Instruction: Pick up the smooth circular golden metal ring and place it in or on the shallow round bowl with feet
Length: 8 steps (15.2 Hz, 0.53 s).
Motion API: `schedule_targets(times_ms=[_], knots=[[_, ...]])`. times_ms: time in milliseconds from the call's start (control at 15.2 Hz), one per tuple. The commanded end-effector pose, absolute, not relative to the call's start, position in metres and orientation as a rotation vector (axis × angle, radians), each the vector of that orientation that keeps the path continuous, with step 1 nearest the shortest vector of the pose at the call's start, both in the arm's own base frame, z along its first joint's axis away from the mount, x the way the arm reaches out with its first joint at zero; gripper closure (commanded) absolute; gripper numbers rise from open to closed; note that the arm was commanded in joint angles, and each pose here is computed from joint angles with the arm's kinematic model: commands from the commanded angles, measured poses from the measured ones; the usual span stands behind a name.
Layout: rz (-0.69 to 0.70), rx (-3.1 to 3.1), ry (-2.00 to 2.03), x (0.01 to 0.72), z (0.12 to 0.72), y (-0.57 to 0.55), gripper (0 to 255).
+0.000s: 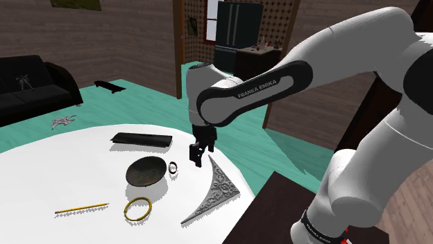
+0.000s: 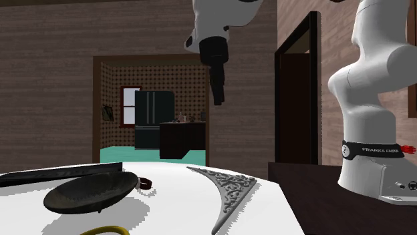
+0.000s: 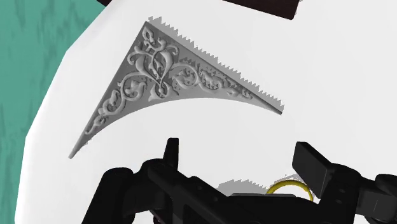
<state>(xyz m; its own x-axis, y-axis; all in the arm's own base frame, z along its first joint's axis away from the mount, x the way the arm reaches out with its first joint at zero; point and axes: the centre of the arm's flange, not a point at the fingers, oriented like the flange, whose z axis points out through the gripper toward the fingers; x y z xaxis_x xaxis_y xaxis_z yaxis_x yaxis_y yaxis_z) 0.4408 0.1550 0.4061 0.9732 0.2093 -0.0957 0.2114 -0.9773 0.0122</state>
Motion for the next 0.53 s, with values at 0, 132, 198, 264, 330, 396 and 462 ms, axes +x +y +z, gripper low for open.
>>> schedule_targets(times_ms=[0, 132, 198, 264, 330, 396, 462], knots=[[-0.146, 3.102, 0.343, 0.456, 0.389, 0.173, 0], [-0.147, 3.104, 0.355, 0.468, 0.374, 0.191, 0], [-0.147, 3.105, 0.361, 0.474, 0.367, 0.199, 0], [-0.148, 3.106, 0.367, 0.480, 0.360, 0.208, 0], [-0.148, 3.107, 0.373, 0.486, 0.352, 0.217, 0], [-0.148, 3.108, 0.379, 0.492, 0.345, 0.226, 0], [-0.149, 3.109, 0.386, 0.498, 0.338, 0.235, 0]])
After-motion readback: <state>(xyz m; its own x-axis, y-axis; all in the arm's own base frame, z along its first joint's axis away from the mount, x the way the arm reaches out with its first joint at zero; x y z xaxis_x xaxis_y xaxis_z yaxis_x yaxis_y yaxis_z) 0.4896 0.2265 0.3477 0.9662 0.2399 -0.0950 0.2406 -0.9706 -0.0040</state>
